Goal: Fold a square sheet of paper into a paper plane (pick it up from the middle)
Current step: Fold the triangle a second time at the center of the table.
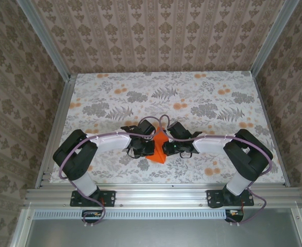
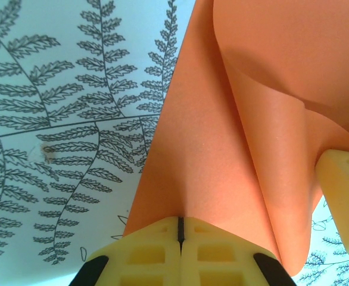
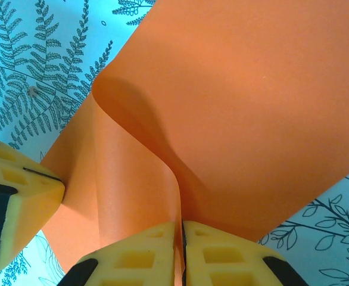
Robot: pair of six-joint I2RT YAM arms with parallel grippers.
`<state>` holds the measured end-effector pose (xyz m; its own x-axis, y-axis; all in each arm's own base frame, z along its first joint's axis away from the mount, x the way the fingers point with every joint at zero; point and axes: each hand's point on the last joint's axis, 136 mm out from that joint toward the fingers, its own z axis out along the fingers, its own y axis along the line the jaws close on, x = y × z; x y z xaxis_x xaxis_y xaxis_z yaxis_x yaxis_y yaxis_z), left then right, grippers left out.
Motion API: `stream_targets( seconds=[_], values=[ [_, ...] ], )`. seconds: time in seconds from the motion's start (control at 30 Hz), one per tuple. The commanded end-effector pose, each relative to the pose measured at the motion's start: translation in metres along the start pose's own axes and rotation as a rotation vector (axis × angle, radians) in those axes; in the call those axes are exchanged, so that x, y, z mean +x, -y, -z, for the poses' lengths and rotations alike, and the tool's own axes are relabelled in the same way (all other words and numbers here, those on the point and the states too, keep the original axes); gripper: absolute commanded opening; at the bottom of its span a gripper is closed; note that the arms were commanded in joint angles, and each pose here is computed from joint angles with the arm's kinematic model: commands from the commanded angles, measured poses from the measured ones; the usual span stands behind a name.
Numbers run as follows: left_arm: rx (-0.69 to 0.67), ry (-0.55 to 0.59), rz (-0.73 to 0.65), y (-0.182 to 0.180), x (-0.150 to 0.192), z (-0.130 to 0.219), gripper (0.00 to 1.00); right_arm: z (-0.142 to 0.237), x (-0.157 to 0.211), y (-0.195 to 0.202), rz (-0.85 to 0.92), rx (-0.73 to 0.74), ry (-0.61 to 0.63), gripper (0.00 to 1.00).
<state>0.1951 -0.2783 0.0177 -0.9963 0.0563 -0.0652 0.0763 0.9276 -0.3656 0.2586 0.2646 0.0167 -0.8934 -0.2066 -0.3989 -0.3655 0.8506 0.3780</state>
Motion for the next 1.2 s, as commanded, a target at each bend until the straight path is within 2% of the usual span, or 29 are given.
stream_targets(
  seconds=[0.0,0.73,1.0,1.17],
  values=[
    [-0.043,-0.026,-0.017,-0.006,0.006,-0.003,0.01,0.001,0.003,0.008,0.005,0.043,-0.02,0.12],
    [-0.015,-0.008,-0.025,0.004,0.001,0.003,0.04,-0.002,0.005,0.01,-0.004,0.048,-0.026,0.12],
    [0.064,0.08,-0.028,0.025,-0.016,0.028,0.12,-0.003,0.011,0.014,-0.004,0.063,-0.046,0.12],
    [0.166,0.147,-0.001,0.04,-0.032,0.041,0.14,-0.004,0.012,0.014,-0.007,0.06,-0.045,0.12]
  ],
)
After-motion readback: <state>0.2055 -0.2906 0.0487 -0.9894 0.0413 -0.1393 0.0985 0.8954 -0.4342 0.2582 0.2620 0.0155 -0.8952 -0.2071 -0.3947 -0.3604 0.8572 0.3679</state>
